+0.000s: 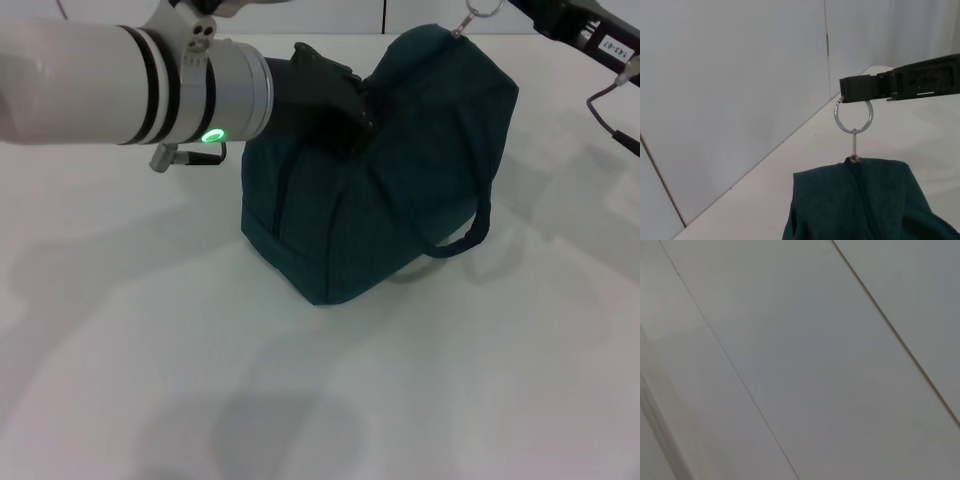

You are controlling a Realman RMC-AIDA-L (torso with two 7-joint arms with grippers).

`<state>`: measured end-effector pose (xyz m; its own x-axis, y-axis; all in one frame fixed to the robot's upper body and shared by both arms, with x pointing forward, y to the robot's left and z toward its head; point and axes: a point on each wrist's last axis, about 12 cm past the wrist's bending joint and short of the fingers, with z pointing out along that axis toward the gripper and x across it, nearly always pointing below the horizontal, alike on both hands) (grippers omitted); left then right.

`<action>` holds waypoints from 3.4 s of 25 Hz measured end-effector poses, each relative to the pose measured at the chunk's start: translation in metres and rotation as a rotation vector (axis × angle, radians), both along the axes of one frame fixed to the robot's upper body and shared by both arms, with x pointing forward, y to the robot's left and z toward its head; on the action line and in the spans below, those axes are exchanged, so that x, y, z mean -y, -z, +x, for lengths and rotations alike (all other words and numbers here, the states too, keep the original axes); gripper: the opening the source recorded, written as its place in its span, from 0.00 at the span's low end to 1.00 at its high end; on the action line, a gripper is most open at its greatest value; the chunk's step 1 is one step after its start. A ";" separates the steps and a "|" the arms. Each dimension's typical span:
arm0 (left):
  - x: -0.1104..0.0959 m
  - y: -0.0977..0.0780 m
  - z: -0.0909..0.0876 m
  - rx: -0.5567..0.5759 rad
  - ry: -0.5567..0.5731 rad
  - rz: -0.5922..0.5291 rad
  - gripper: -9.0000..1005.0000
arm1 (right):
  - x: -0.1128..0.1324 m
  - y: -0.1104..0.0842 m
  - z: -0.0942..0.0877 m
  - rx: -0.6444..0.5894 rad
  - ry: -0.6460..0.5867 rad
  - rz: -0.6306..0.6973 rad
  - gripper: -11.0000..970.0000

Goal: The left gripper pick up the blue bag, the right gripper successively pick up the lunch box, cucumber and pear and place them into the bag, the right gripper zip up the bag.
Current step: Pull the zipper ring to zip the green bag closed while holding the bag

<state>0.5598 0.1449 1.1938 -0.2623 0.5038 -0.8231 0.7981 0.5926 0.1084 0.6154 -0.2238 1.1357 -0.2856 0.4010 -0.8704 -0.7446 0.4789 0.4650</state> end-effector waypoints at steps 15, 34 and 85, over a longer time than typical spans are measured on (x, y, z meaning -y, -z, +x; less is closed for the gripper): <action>-0.005 -0.001 -0.003 0.017 0.000 0.004 0.09 | 0.030 0.021 -0.012 -0.123 0.145 0.161 0.01; 0.000 -0.016 -0.012 0.105 0.048 -0.003 0.05 | 0.039 0.031 -0.023 -0.018 0.154 0.013 0.06; -0.002 -0.013 -0.014 0.186 0.133 0.089 0.05 | 0.039 0.022 -0.013 0.463 0.163 -0.709 0.70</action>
